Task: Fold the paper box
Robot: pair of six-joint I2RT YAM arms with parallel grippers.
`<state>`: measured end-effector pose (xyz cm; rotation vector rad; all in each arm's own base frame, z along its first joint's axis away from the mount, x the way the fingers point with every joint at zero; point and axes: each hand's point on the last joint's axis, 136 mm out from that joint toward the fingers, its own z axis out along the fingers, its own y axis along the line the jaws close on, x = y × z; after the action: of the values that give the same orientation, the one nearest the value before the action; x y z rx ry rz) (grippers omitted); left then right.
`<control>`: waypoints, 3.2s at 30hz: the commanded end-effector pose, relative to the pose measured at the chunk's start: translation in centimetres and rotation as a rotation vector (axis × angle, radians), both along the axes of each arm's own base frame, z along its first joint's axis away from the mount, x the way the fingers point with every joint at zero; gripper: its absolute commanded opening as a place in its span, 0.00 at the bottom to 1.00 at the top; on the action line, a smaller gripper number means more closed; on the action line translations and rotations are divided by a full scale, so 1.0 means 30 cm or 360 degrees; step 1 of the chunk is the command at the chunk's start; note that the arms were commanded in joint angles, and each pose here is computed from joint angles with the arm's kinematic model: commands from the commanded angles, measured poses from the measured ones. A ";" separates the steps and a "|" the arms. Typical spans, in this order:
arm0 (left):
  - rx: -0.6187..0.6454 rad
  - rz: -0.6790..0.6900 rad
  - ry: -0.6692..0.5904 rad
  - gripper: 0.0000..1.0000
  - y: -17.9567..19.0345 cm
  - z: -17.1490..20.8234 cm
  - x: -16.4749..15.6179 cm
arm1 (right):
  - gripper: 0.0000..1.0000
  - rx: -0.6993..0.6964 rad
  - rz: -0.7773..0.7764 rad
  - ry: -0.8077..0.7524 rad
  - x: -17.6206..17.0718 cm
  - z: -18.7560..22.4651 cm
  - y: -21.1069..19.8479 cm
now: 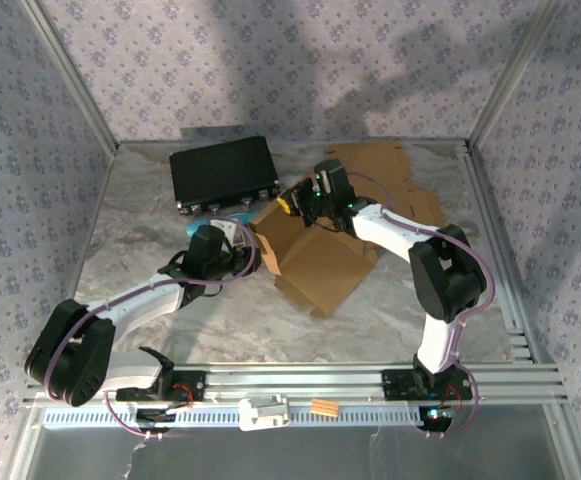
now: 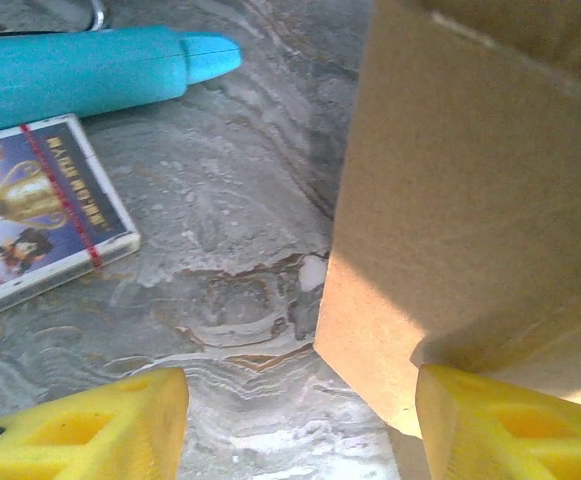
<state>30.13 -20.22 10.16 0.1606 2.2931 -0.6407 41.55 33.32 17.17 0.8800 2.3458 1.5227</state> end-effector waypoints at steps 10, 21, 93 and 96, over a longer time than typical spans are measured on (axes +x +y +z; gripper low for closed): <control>0.0056 -0.0006 -0.0029 0.62 -0.012 -0.011 -0.037 | 0.00 0.0206 0.0018 -0.0287 -0.068 0.009 -0.061; 0.0129 0.0432 -0.0160 0.63 0.214 0.159 -0.063 | 0.00 0.0398 -0.0060 -0.0354 -0.016 0.171 0.024; 0.0018 0.0378 -0.0162 0.64 0.176 0.029 -0.019 | 0.00 0.0399 0.0020 -0.0232 -0.136 -0.042 0.188; -0.0038 0.0358 -0.0190 0.63 0.162 0.047 -0.029 | 0.00 0.0401 0.0007 -0.0234 -0.125 -0.039 0.183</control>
<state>28.14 -14.45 8.54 -0.0473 2.2588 -0.4575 37.87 38.65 16.67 0.7698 2.0825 1.8435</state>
